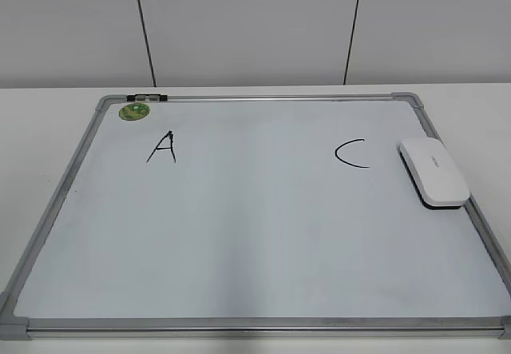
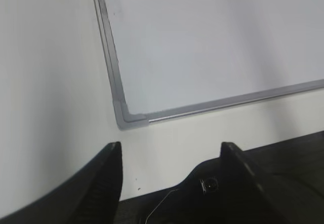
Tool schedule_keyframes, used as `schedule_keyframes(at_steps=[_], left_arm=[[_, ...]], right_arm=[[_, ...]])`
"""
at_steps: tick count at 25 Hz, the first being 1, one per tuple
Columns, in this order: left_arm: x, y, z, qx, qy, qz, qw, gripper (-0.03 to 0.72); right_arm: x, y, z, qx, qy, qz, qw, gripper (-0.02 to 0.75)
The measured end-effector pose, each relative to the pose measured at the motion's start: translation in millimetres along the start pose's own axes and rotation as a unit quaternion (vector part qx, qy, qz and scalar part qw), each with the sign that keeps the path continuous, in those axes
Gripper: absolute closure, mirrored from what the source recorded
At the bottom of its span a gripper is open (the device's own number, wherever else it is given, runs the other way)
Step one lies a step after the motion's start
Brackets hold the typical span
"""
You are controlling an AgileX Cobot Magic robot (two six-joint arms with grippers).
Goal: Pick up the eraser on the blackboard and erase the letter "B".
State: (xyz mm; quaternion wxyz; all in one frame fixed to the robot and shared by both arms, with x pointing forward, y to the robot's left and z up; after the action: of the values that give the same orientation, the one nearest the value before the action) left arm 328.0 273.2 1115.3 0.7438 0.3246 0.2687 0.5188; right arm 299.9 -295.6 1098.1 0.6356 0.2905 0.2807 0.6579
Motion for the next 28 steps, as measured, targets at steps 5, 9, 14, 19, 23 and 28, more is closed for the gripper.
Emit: schedule_keyframes(at_steps=[5, 9, 14, 19, 23, 28], left_arm=[[-1.9, -16, -43, 0.021, 0.001, 0.009, 1.000, 0.231], [-0.3, -33, -69, 0.050, 0.011, 0.015, 0.999, 0.231], [1.6, -40, -79, 0.058, 0.016, 0.022, 0.998, 0.238], [8.1, -41, -75, 0.037, 0.007, 0.050, 0.998, 0.241], [12.5, -41, -75, 0.038, -0.001, 0.069, 0.997, 0.241], [14.6, -42, -76, 0.036, -0.005, 0.078, 0.996, 0.241]], right_arm=[[-9, -11, -42, 0.002, -0.018, -0.032, 0.999, 0.144], [-13, -24, -63, 0.011, -0.017, -0.047, 0.999, 0.145], [-15, -27, -66, 0.002, -0.015, -0.053, 0.998, 0.145], [-14, -35, -63, -0.020, -0.012, -0.050, 0.998, 0.145], [-14, -37, -63, -0.022, -0.011, -0.050, 0.998, 0.146], [-14, -37, -63, -0.024, -0.011, -0.049, 0.998, 0.146]])
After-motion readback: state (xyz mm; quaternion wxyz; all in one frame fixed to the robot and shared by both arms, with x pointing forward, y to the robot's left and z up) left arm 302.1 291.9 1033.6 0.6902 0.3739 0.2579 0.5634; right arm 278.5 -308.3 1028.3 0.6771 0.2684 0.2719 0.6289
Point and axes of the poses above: a point on each arm's last joint axis where the gripper is mounted, y pointing back along that axis away from the gripper, x along the wrist's bending axis when the last joint is at zero, z = x × y, the point moved 2 cm from there along -y, pointing out along that axis toward the gripper, and after that the axes turned 9 degrees about -y, right-handed, at the moved point
